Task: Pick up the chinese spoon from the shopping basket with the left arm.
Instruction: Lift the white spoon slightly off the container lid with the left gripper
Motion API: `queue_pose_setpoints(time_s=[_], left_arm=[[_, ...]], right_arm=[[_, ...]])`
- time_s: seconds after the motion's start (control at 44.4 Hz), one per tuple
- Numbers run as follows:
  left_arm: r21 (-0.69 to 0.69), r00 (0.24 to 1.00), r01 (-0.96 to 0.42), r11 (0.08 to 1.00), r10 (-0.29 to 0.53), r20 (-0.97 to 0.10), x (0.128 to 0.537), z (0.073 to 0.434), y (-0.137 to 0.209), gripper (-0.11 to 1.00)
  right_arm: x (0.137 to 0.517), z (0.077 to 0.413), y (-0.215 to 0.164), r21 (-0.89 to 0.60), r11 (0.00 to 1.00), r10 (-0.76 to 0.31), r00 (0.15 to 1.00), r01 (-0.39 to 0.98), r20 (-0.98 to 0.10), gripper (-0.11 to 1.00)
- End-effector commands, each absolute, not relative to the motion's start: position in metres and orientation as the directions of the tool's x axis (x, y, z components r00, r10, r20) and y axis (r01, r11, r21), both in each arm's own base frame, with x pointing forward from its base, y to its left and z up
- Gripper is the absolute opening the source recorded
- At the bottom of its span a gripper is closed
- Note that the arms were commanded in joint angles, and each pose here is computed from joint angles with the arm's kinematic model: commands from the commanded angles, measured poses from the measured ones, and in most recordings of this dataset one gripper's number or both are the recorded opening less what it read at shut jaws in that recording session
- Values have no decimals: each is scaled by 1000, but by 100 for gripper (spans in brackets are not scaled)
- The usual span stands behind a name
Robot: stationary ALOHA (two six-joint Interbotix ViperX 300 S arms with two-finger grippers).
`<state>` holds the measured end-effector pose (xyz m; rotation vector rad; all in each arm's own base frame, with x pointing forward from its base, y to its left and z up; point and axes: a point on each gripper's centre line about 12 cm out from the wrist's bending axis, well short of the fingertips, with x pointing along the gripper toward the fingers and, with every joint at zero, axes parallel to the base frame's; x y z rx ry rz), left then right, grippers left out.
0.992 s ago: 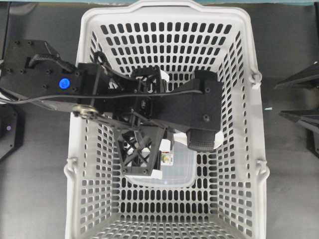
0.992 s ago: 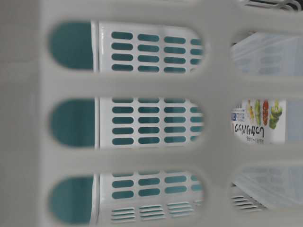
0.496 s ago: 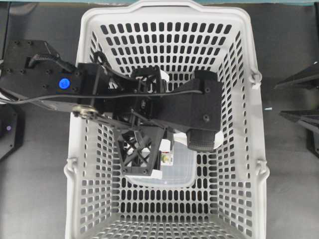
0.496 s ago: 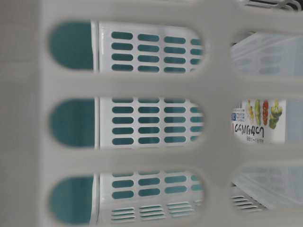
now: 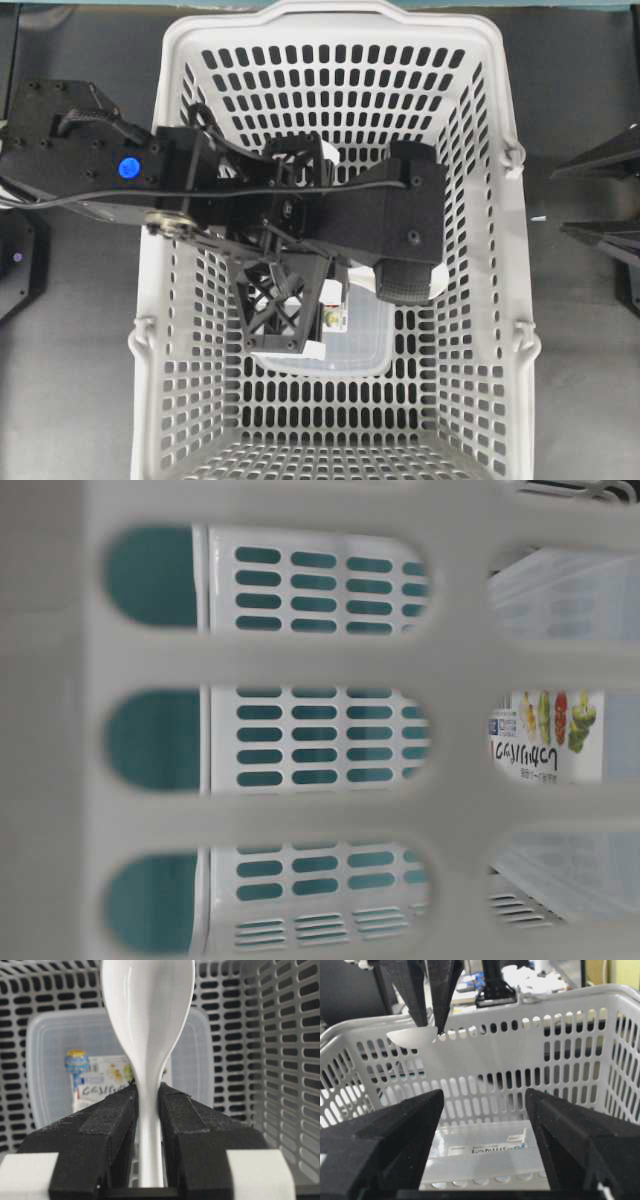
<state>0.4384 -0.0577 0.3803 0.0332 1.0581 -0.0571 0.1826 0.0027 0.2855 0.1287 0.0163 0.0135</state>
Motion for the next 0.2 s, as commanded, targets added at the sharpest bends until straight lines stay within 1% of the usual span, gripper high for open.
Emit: queue_pose_setpoints(time_s=[0.0, 0.18], left_arm=[[2, 530, 66, 998, -33, -847, 431, 398, -57, 13], [1, 530, 67, 998, -35, -847, 431, 398, -57, 13]], right_arm=[[184, 288, 3, 133, 991, 16, 1000, -14, -9, 65], [184, 288, 3, 133, 991, 16, 1000, -14, -9, 65]])
